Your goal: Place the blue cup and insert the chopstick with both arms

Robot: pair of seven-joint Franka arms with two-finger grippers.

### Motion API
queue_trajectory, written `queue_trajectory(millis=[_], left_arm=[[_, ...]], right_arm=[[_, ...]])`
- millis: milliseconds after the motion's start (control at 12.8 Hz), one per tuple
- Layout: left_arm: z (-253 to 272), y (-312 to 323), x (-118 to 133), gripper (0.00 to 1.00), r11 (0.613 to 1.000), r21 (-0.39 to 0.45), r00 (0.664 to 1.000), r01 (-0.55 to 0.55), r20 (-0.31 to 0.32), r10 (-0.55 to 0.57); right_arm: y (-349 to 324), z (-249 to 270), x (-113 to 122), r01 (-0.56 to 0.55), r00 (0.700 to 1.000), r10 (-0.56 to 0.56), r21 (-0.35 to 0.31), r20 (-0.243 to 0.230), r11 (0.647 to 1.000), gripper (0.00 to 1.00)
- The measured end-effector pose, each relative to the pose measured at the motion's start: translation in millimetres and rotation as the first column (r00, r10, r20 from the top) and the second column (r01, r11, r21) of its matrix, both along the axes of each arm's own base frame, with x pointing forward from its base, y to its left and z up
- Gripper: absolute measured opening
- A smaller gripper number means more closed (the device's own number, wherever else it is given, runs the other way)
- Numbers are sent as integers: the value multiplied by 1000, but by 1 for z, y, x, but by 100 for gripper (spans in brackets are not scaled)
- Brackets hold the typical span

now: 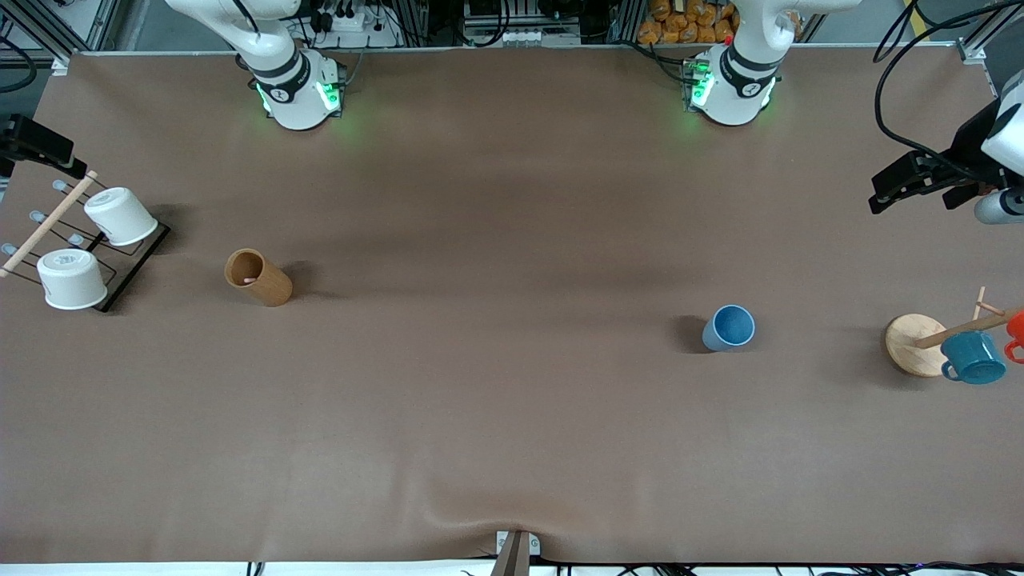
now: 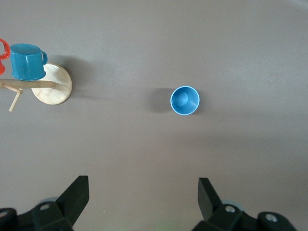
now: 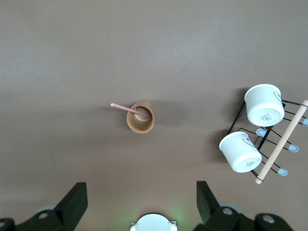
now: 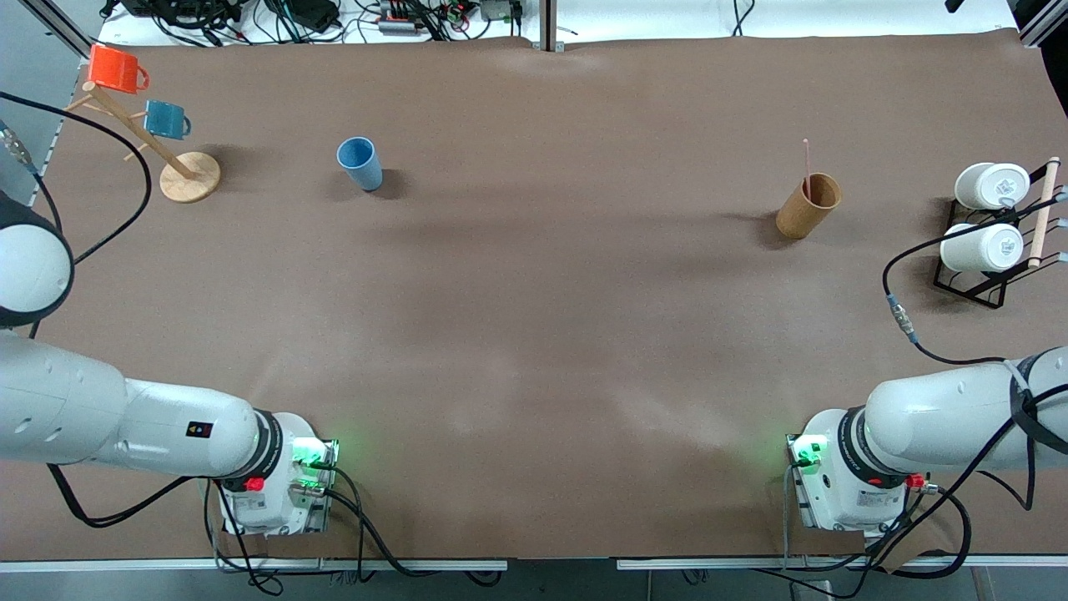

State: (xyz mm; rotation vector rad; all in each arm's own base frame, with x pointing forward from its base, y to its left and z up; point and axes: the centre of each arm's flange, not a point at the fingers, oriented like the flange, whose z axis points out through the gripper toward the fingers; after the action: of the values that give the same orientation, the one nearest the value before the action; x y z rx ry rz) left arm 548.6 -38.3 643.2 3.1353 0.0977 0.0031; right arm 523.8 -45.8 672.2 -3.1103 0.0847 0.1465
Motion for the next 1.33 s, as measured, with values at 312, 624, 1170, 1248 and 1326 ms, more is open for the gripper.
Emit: queue_trajectory(millis=[312,624,1170,1248,1326], left_arm=[[9,8,-3,100,1000,-1,1000,-14,9,14],[8,15,-3,100,1000,0,1000,-14,3,14],[-14,19,-1,100,1000,2,999,-19,-31,19],[-25,15,2,100,1000,2,999,-12,-33,12],[-39,9,7,100,1000,2,1000,-2,-28,3]], right_arm=[[0,0,0,0,1000,0,0,0,1000,100],[1,0,0,-2,1000,2,0,0,1000,100],[1,0,0,-1,1000,1,-1,0,1000,100],[0,0,0,-1,1000,1,-1,0,1000,100],[0,0,0,0,1000,0,-1,1,1000,100]])
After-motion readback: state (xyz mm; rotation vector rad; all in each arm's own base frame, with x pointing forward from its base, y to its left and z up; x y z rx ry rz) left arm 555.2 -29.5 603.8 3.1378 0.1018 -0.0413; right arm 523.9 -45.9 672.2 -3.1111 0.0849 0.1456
